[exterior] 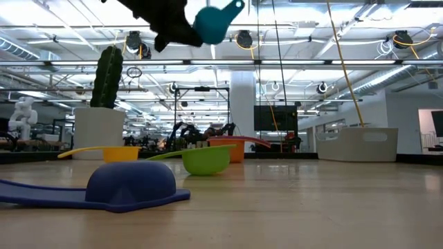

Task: Nest measuring cups in basket
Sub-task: Stack the light blue measuring cup on top of the red measuring cup

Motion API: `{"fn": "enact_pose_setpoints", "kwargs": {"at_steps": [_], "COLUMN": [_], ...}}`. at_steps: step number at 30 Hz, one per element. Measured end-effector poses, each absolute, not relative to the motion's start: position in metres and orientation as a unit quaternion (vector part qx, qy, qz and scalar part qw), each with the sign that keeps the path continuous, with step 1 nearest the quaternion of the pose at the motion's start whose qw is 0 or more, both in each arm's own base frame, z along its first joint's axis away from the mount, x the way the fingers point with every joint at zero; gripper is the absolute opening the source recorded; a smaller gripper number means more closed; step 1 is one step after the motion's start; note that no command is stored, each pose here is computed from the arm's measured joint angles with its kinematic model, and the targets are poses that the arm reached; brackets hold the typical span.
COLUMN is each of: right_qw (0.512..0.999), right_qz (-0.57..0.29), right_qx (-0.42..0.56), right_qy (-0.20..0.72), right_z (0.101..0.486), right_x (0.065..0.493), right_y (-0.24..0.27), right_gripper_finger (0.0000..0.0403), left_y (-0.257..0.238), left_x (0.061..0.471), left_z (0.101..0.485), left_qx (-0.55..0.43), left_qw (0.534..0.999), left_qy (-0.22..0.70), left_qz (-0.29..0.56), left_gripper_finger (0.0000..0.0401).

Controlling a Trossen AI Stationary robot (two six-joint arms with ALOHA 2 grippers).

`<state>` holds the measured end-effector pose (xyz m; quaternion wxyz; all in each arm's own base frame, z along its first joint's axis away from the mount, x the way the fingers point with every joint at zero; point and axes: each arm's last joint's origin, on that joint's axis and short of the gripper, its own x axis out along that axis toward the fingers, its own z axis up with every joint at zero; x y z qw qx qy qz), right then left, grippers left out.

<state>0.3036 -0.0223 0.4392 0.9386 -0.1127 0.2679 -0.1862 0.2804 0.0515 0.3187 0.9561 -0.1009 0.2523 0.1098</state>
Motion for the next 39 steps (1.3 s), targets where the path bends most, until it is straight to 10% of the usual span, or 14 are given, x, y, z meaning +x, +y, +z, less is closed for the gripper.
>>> {"fn": "enact_pose_setpoints", "kwargs": {"at_steps": [39], "right_qw": [0.943], "right_qz": [-0.093], "right_qx": [-0.112], "right_qy": [0.299], "right_z": [0.397], "right_x": [0.328], "right_y": [-0.041], "right_gripper_finger": [0.0079], "left_y": [0.048], "left_x": [0.264], "left_z": [0.319], "left_qx": [-0.047], "left_qw": [0.946], "left_qy": [0.304], "left_qz": [0.099], "left_gripper_finger": [0.0014]}}
